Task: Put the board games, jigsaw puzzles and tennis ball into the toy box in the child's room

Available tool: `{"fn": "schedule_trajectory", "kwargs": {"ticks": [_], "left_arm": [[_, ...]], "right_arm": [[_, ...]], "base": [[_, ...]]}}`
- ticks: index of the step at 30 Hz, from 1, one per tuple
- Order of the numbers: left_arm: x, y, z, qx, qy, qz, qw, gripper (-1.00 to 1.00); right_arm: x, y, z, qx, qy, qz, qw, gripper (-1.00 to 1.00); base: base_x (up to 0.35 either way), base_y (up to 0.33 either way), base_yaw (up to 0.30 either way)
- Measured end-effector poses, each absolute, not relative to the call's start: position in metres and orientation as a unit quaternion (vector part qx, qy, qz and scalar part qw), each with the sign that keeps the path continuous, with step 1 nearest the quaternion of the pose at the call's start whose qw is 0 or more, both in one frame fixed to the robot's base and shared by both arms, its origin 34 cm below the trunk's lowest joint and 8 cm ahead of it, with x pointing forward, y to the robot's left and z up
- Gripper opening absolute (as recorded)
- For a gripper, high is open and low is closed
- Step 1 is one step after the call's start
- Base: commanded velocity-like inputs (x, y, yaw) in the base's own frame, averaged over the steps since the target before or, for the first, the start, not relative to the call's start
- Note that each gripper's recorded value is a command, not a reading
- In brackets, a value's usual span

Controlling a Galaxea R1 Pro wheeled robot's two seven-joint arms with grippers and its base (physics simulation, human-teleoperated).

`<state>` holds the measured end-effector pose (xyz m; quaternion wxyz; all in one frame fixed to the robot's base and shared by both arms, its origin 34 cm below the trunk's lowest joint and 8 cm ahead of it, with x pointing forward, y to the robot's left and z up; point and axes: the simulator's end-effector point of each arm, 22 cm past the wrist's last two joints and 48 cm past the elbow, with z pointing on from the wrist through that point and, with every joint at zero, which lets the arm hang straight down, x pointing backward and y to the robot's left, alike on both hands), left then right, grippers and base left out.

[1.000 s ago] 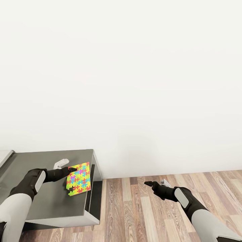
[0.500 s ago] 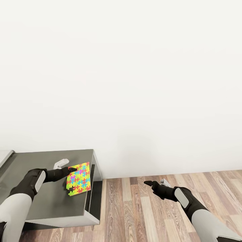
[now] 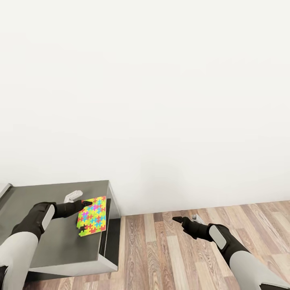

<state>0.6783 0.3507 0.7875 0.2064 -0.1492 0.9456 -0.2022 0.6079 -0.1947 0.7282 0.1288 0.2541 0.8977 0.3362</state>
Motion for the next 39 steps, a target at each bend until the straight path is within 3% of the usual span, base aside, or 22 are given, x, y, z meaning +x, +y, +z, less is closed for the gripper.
{"fn": "schedule_trajectory", "kwargs": {"ticks": [39], "left_arm": [[0.6783, 0.3507, 0.7876, -0.149, 0.946, -0.202, 0.207, 1.0]], "right_arm": [[0.6079, -0.1946, 0.7283, 0.254, 0.898, 0.336, 0.129, 1.0]], "base": [[0.0, -0.027, -0.001]]}}
